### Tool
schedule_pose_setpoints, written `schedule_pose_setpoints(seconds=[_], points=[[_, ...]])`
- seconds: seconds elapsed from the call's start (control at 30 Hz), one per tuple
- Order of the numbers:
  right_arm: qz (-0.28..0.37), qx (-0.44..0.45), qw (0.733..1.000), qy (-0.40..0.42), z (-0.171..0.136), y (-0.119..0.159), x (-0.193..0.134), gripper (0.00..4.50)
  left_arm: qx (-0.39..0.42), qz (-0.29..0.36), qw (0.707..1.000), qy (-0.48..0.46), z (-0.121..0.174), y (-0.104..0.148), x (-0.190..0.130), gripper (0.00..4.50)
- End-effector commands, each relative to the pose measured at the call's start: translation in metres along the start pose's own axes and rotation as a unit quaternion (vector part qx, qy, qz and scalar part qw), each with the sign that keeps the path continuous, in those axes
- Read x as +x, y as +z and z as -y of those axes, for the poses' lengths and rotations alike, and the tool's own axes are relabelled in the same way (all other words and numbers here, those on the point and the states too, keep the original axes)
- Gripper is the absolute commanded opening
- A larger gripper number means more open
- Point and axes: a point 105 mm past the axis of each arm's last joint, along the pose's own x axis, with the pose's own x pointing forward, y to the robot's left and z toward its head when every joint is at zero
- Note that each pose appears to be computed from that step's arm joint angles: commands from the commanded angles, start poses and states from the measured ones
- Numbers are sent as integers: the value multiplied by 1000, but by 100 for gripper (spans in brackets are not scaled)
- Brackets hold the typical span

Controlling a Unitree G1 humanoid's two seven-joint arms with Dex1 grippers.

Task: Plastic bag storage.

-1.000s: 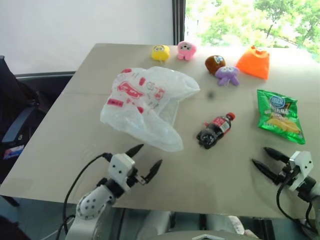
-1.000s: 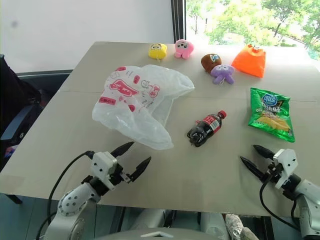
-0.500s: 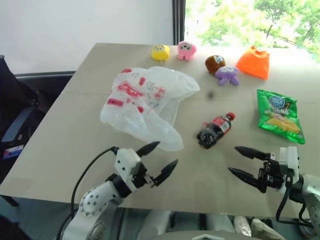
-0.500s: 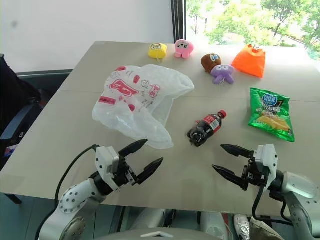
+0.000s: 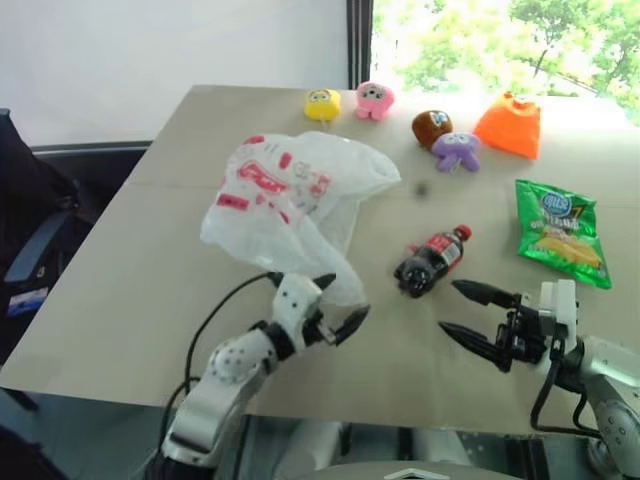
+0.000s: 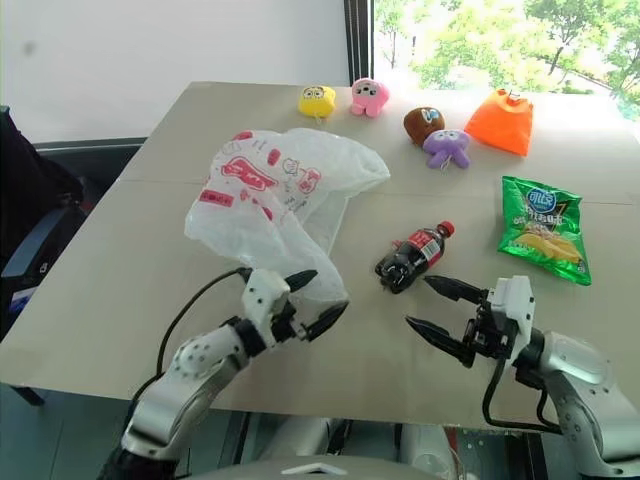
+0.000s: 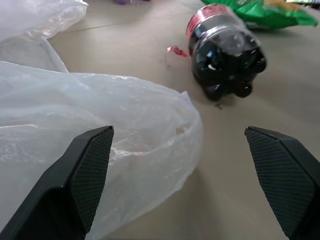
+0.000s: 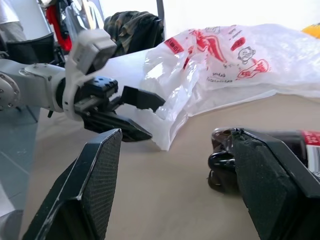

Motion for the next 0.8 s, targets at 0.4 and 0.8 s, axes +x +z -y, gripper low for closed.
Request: schedule_pose_setpoints(seconds=[0.4, 0.8], points=[[24, -24, 999, -15, 10, 3, 6, 353, 20, -50, 994, 94, -35, -24, 1, 154], [25, 68, 986, -151, 47, 4, 24, 353, 41, 101, 967, 229, -62, 16, -60, 7]])
